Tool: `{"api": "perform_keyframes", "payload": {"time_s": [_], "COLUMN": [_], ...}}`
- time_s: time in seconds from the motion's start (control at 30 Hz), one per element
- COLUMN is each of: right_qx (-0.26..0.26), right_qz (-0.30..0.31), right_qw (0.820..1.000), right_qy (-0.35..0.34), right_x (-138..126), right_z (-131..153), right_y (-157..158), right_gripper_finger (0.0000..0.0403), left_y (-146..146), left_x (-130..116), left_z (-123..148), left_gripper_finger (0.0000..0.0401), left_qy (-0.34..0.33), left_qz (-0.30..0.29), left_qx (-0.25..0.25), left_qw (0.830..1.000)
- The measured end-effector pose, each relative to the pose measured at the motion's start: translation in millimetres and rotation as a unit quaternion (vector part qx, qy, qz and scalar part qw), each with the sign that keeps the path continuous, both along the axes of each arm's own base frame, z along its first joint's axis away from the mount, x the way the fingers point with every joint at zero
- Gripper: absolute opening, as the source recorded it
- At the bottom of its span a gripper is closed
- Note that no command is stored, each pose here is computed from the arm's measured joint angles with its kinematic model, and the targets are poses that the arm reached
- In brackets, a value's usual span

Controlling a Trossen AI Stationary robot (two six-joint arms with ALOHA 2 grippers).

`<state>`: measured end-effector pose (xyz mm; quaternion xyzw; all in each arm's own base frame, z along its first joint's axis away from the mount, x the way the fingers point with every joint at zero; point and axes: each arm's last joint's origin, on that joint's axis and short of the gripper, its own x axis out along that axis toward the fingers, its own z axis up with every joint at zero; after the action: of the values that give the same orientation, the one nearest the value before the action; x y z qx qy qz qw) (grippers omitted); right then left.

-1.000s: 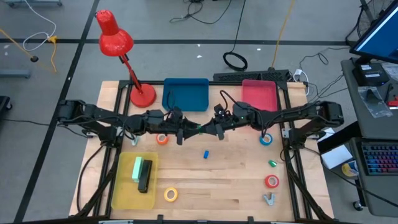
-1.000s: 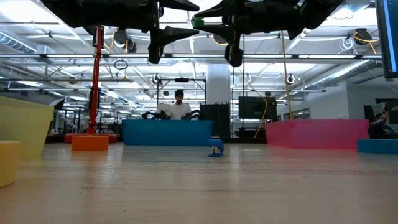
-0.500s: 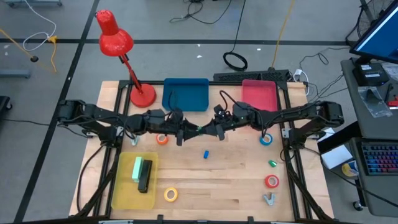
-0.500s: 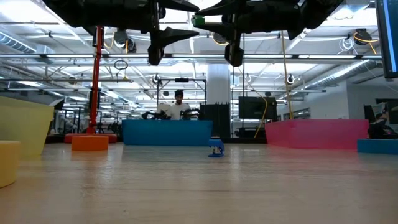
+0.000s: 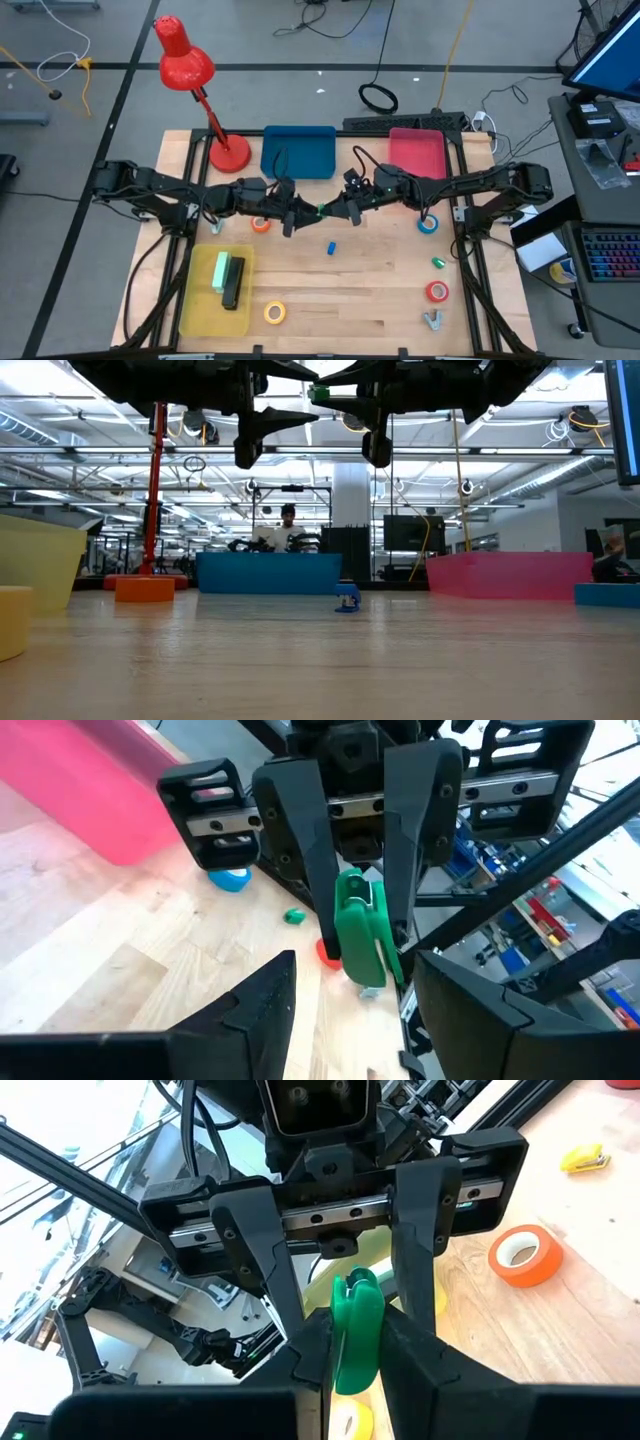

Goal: Pick and place Stapler, Stapler remover, tape
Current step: Put the green stapler into the yellow bin

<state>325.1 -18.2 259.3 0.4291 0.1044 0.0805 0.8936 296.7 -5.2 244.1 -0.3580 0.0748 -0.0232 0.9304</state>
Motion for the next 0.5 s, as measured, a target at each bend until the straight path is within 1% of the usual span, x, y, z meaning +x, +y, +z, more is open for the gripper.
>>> {"api": "perform_keyframes", "payload": {"time_s": [0.5], "right_qx": [0.007], "right_qz": [-0.015], "right_qw": [1.000], "right_qy": [0.001], "right_x": [0.2], "right_z": [0.2], "right_y": [-0.7], "right_gripper_finger": [0.0047], "left_y": [1.9], "left_x": [0.3], "left_z": [1.7], "left_gripper_finger": [0.0202], "left_qy": [-0.009], "left_qz": [0.011], "left_qx": [0.001], "left_qw": [1.000]}}
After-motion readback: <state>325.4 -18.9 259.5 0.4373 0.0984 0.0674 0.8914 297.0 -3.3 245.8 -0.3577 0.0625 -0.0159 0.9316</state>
